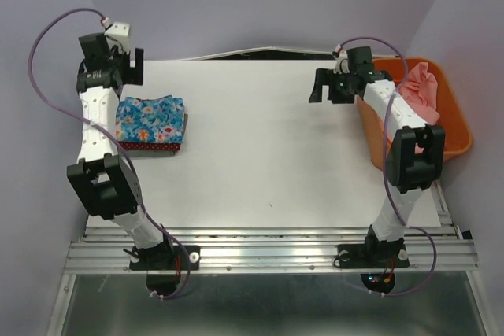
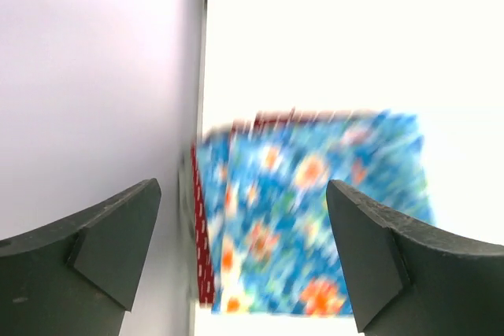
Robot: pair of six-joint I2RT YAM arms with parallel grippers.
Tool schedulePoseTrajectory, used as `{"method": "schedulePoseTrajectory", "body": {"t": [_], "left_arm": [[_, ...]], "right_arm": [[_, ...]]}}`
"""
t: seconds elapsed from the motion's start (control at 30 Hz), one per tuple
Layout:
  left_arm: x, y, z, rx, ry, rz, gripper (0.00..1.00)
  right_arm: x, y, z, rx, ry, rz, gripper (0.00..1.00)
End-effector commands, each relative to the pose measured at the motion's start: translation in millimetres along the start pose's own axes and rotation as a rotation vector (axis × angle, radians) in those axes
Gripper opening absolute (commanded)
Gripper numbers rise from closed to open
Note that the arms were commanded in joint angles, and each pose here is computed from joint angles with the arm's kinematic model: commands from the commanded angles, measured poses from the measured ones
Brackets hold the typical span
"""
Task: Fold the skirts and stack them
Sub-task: Neatly place the folded skirt to the corner
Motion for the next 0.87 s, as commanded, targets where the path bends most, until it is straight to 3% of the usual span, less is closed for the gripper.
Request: {"method": "schedulePoseTrajectory", "body": {"t": [0.0, 0.13, 0.3, 0.47, 0.63, 0.83], "left_arm": [[-33.8, -37.6, 62.2, 0.078, -0.144, -0.023, 0.99], [-35.5, -128.3, 87.0, 0.177, -0.195, -0.166, 0.99], [-33.0, -216.7, 77.5, 0.241, -0.226, -0.344, 0.99], [-40.2, -286.8, 32.0, 0.302, -0.205, -0.503, 0.99], [-31.2, -310.2, -7.8, 0.291, -0.138, -0.581, 0.99], [-31.7, -309.3, -14.2, 0.295, -0.13, -0.574, 0.98]], "right_arm": [[-44.5, 7.3, 25.7, -0.046, -0.171, 0.071, 1.0], [-49.7, 5.3, 14.8, -0.064, -0.176, 0.059, 1.0], [-50.2, 2.2, -10.8, -0.073, -0.153, 0.078, 1.0], [-52.4, 0.1, -56.5, -0.074, -0.121, 0.141, 1.0], [-43.7, -5.7, -89.8, -0.098, -0.071, 0.15, 1.0], [-37.1, 3.7, -99.7, -0.125, -0.041, 0.169, 1.0]]}}
Point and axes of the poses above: each gripper's point midway between its finger pads, its own x axis out along the fingers, its own y axis along the line the jaws close on, z = x × y, the point moved 8 cm from there along -x, back along the fingers, and after that the axes turned 5 degrees about x, right-handed, at the moved point
